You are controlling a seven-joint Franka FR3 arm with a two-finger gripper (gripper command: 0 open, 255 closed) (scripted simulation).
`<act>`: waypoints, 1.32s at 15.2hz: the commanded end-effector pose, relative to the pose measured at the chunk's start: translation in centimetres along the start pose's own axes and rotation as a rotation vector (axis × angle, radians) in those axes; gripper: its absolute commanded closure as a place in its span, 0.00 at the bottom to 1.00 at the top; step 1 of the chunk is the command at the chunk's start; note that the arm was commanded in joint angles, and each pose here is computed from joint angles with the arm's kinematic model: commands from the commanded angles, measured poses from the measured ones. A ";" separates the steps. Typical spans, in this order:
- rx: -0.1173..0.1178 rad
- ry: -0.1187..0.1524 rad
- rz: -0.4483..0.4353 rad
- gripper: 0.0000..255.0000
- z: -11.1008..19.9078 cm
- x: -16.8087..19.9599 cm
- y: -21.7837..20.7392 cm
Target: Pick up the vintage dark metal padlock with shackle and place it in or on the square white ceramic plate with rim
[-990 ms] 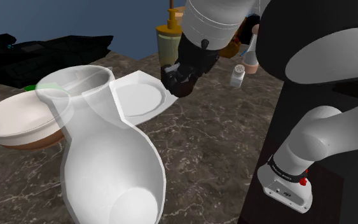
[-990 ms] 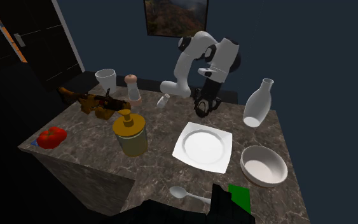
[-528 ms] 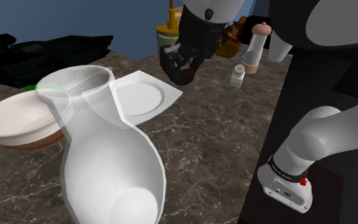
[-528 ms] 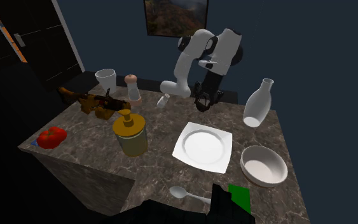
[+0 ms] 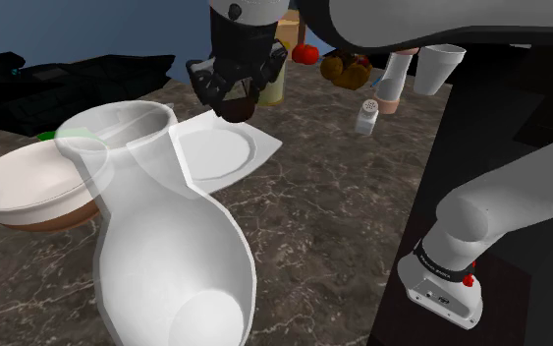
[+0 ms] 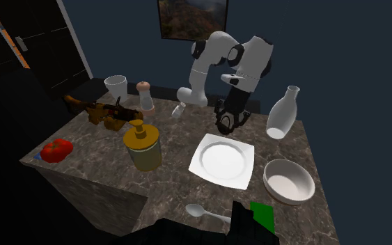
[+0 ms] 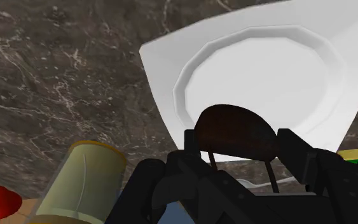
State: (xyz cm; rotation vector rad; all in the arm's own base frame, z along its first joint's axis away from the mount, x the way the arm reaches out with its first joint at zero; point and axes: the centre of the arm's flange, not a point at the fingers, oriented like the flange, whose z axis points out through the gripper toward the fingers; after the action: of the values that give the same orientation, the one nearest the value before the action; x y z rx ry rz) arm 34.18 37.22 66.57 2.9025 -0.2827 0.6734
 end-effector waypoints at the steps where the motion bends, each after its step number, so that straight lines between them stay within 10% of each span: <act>1: 0.002 0.001 0.001 1.00 1.0 2.0 -1.1; 20: 0.002 0.001 0.001 1.00 8.2 2.9 -4.8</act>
State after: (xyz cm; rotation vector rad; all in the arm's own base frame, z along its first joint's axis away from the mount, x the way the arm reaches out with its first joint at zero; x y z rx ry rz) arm 41.21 39.93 60.13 2.9038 -0.2831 0.6746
